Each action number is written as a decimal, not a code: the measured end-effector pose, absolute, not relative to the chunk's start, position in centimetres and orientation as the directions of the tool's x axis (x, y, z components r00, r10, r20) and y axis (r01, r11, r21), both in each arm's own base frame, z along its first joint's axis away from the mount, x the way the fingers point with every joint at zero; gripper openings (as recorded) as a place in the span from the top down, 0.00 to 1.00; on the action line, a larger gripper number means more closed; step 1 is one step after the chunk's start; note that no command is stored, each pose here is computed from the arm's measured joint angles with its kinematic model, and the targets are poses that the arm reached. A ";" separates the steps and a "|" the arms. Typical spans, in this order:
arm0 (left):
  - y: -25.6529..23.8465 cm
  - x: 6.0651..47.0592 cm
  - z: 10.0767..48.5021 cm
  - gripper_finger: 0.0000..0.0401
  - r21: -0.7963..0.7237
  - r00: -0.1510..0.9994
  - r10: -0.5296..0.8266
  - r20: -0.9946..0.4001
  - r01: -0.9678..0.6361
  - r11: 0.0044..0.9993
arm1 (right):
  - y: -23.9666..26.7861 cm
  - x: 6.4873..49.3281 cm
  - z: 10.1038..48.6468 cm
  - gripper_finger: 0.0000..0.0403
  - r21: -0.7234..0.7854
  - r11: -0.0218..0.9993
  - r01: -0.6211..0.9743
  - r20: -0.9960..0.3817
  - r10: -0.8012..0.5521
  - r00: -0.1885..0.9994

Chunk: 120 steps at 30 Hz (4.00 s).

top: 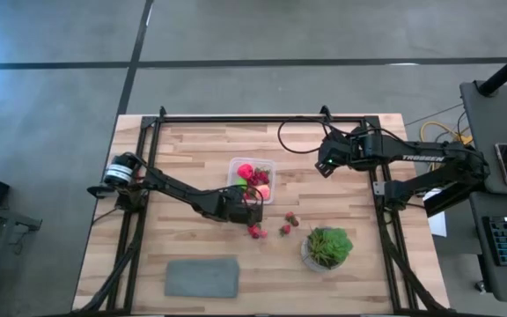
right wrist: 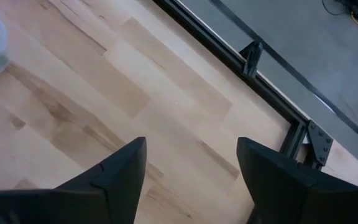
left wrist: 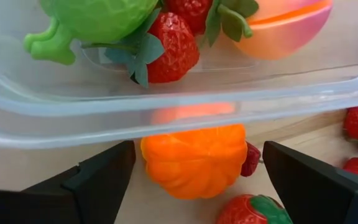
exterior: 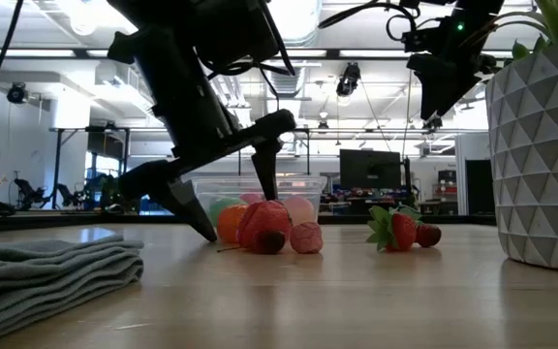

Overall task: Pick and placing Produce into tupperware
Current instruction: Put the orange pumpkin into the transparent bin, then put the red cherry into the transparent bin

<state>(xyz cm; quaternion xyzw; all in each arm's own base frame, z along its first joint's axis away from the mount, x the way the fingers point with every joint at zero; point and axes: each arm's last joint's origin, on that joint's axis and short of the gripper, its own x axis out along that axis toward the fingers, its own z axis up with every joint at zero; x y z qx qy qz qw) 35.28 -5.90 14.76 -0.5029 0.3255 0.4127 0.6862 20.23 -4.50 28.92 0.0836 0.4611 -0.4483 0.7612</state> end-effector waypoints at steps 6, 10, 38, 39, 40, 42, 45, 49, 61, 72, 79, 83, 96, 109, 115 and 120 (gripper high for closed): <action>-5.9 35.2 14.6 0.20 -0.401 0.428 0.239 -0.872 -0.903 0.154 | -4.5 20.2 28.9 0.39 -0.298 0.577 0.761 -0.767 -0.619 0.169; -5.8 35.0 14.5 0.30 -0.387 0.415 0.235 -0.879 -0.909 0.155 | -4.5 20.2 29.0 0.40 -0.298 0.577 0.761 -0.766 -0.620 0.170; -5.7 33.1 26.0 0.44 -0.539 0.727 0.191 -0.660 -0.635 0.553 | -4.5 20.2 28.8 0.41 -0.302 0.579 0.757 -0.768 -0.618 0.166; -5.4 32.8 26.4 0.44 -0.529 0.727 0.239 -0.644 -0.649 0.546 | -4.5 20.2 28.7 0.41 -0.303 0.579 0.757 -0.768 -0.618 0.166; -4.9 32.6 26.8 0.44 -0.520 0.723 0.298 -0.623 -0.667 0.533 | -4.5 20.2 28.7 0.41 -0.303 0.579 0.757 -0.769 -0.618 0.165; -3.8 31.9 27.2 0.44 -0.476 0.683 0.416 -0.601 -0.723 0.500 | -4.5 20.2 28.7 0.40 -0.304 0.579 0.756 -0.769 -0.618 0.164; -1.7 31.9 27.5 0.44 -0.460 0.646 0.486 -0.588 -0.762 0.457 | -4.5 20.2 28.6 0.40 -0.306 0.580 0.755 -0.770 -0.617 0.162; -0.1 32.8 27.0 0.42 -0.432 0.653 0.472 -0.591 -0.751 0.499 | -4.5 20.2 28.6 0.40 -0.306 0.580 0.755 -0.770 -0.617 0.162; -0.4 34.7 23.9 0.21 -0.426 0.653 0.309 -0.691 -0.714 0.556 | -4.5 20.1 28.6 0.40 -0.306 0.584 0.752 -0.776 -0.610 0.158; -5.9 32.6 25.1 0.24 -0.354 0.656 -0.032 -0.754 -0.364 0.862 | -3.9 20.2 27.8 0.41 -0.195 0.753 0.629 -0.889 -0.406 0.211; -8.1 30.8 24.4 0.25 -0.338 0.542 -0.058 -0.838 -0.434 0.835 | -3.0 20.6 25.4 0.43 0.052 0.892 0.450 -0.952 -0.091 0.291; -8.4 29.8 25.1 0.25 -0.313 0.524 -0.047 -0.850 -0.433 0.845 | -2.8 21.1 25.2 0.43 0.161 0.861 0.483 -0.938 -0.020 0.347; -6.4 23.9 22.8 0.26 -0.120 0.533 0.093 -0.841 -0.352 0.928 | -1.0 24.3 27.3 0.44 0.425 0.718 0.551 -0.867 0.148 0.476; -4.4 17.0 21.2 0.26 -0.339 0.794 0.001 -0.608 -0.262 0.904 | 2.8 32.0 24.2 0.44 0.198 0.784 0.589 -0.980 0.165 0.110; -4.2 15.5 20.8 0.26 -0.353 0.761 -0.056 -0.646 -0.233 0.906 | 4.4 34.7 22.0 0.44 0.158 0.762 0.628 -0.985 0.162 0.051; -3.9 14.8 21.3 0.26 -0.350 0.782 -0.036 -0.622 -0.237 0.906 | 5.2 35.1 19.6 0.44 0.070 0.742 0.667 -0.986 0.151 -0.064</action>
